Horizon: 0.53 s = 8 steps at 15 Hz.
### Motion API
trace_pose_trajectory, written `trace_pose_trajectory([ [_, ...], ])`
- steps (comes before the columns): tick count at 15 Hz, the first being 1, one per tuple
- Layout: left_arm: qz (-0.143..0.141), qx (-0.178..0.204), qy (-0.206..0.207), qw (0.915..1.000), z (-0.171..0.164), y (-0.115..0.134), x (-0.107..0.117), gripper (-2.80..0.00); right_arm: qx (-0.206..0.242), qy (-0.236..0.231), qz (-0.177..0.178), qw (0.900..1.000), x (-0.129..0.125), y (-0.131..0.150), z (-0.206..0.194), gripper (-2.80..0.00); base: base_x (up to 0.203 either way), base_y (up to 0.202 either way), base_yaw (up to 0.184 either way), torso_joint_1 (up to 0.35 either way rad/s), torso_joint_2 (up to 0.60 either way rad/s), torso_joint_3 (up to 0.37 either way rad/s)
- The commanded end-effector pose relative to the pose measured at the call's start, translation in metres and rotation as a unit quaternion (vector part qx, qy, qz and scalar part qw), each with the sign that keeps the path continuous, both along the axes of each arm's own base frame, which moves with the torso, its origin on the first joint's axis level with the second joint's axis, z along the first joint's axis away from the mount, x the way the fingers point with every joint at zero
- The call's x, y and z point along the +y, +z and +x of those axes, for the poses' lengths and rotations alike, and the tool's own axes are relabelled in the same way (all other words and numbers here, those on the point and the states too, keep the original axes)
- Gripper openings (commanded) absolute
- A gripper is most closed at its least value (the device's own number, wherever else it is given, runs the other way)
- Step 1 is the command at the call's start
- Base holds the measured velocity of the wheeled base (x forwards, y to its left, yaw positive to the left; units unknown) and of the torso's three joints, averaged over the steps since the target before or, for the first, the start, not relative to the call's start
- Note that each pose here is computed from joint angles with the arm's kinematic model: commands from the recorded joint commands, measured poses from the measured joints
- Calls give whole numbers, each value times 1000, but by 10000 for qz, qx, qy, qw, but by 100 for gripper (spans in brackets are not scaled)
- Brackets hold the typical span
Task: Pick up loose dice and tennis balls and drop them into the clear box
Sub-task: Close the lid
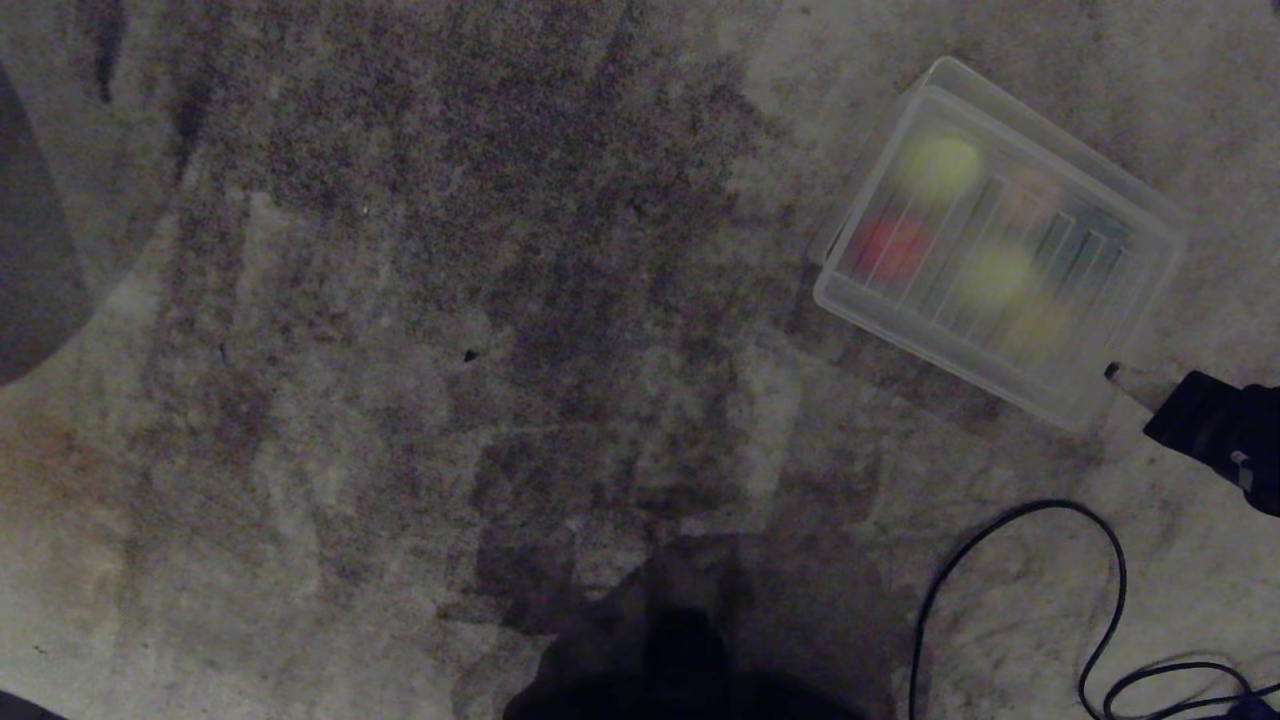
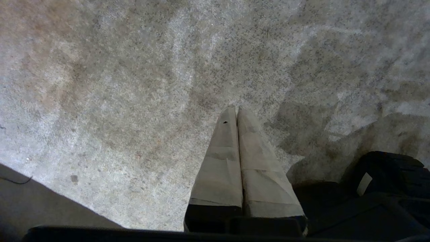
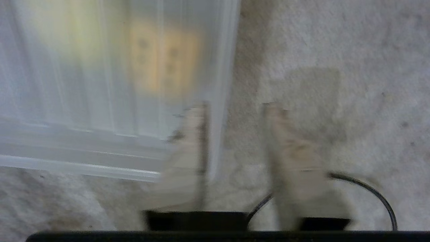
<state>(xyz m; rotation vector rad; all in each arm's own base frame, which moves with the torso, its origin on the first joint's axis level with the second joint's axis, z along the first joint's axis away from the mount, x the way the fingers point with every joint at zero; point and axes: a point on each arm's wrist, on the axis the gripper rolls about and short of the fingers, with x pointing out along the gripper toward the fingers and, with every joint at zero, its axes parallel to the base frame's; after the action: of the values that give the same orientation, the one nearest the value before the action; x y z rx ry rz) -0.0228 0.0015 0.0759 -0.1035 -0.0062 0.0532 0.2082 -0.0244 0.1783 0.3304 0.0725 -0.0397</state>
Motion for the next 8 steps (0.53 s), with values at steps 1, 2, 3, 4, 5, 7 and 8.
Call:
trace_pose_trajectory([
  [1, -4, 9, 1, 10000, 0, 0, 0, -280, 14, 64, 17, 10000, 0, -2, 0, 0, 0, 0, 0, 0, 0, 0],
  [2, -4, 9, 8, 10000, 0, 0, 0, -280, -9, 104, 15, 9999, 1, -1, -1, 0, 0, 0, 0, 0, 0, 0],
  [3, -4, 9, 3, 10000, 0, 0, 0, -280, -71, 117, 9, 9999, 1, 2, -3, 0, 0, 0, 0, 0, 0, 0],
  [4, -4, 9, 9, 10000, 0, 0, 0, -280, -175, 141, 27, 9997, 2, 6, -7, 0, 0, 0, 0, 0, 0, 0],
  [5, -12, 9, 1, 10000, 0, 0, 0, -280, -251, 211, 88, 9994, 3, 9, -12, 0, 0, 0, 0, 0, 0, 0],
  [7, -4, 9, 6, 10000, 0, 0, 0, -280, -254, 425, 339, 9982, 6, 6, -28, 0, 0, 0, 0, 0, 0, 0],
  [8, -4, 9, 1, 10000, 0, 0, 0, -280, -305, 561, 495, 9967, 8, 8, -36, 0, 0, 0, 0, 0, 0, 0],
])
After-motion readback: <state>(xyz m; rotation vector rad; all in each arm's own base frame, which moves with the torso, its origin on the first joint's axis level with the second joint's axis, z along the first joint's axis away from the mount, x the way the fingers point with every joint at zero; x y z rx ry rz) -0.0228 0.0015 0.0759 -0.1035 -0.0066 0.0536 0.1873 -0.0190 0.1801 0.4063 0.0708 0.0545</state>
